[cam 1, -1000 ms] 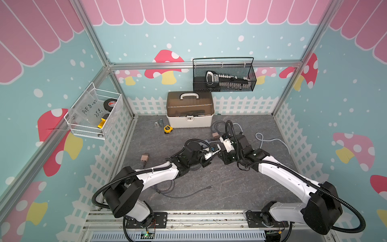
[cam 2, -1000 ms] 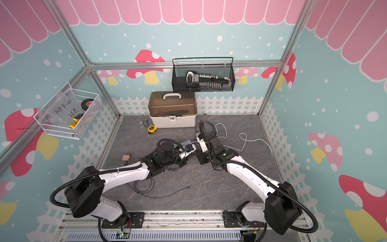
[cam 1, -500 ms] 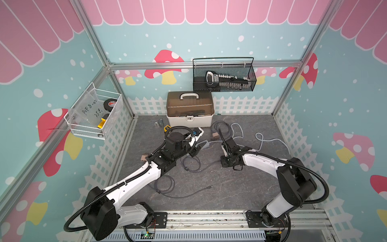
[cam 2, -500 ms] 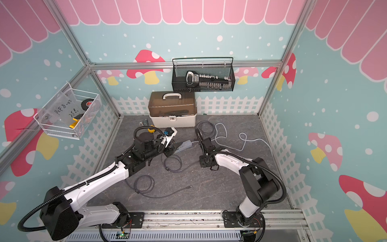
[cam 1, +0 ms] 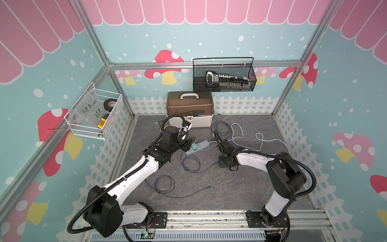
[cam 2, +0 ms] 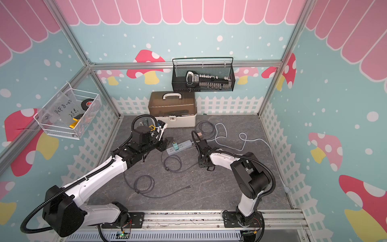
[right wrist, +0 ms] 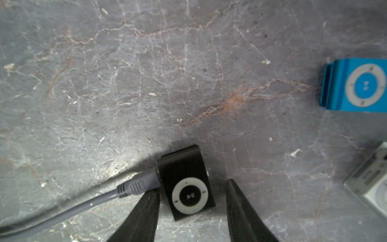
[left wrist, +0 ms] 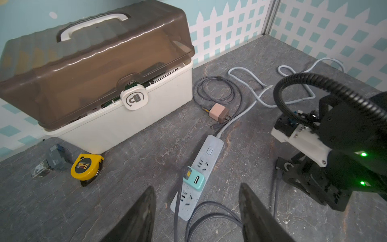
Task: Charge mp3
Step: Place the MP3 player at the center of the board, then pick up the plug from the center of the board.
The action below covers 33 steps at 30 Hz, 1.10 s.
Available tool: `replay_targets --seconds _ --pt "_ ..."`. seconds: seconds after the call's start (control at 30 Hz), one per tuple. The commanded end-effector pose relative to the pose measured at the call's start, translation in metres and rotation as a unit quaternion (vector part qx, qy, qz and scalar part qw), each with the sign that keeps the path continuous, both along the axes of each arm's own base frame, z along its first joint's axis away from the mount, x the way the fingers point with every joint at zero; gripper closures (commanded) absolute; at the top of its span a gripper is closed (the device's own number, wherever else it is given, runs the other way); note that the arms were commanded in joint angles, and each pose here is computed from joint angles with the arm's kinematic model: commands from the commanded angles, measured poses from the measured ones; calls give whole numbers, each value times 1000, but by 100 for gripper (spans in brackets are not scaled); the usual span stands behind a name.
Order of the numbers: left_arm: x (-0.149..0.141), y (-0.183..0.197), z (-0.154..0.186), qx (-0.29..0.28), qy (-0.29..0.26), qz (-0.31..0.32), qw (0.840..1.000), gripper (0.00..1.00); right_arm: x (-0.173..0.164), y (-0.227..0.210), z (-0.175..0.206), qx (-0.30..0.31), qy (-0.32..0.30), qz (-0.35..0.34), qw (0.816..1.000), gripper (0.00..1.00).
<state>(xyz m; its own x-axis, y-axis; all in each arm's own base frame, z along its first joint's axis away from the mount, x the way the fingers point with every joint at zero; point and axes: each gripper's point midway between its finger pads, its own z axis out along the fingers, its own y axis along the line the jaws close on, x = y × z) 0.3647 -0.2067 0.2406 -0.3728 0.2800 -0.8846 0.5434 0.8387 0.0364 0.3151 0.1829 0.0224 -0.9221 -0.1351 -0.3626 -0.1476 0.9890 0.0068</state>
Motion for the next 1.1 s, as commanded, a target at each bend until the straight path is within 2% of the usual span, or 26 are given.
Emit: replay_targets --seconds 0.0,0.07,0.1,0.17,0.23,0.37,0.43,0.6,0.73,0.93,1.07 --pt "8 2 14 -10 -4 8 1000 38 3 -5 23 -20 -26 29 999 45" --pt "14 3 18 -12 -6 10 1000 38 7 -4 42 -28 -48 63 996 38" --pt "17 3 21 -13 -8 10 1000 38 9 -6 51 -36 -58 72 995 26" --pt "24 4 27 -19 -9 13 1000 38 16 -7 68 -50 -84 102 990 21" --pt "31 6 30 -27 0 16 1000 38 29 -13 87 -65 -113 103 986 19" --pt "51 17 31 -56 30 42 997 38 73 0 108 -27 -133 138 981 23" --pt "58 17 32 -76 42 40 995 37 106 4 112 -6 -131 135 982 30" --pt "63 19 29 -75 46 43 995 35 162 28 93 41 -114 164 979 41" --pt "63 26 19 -65 54 51 995 35 180 41 73 47 -89 173 980 44" --pt "67 34 10 -60 63 62 994 35 187 47 40 58 -61 161 983 42" --pt "71 36 6 -58 68 62 994 35 191 41 25 41 -57 150 986 42"
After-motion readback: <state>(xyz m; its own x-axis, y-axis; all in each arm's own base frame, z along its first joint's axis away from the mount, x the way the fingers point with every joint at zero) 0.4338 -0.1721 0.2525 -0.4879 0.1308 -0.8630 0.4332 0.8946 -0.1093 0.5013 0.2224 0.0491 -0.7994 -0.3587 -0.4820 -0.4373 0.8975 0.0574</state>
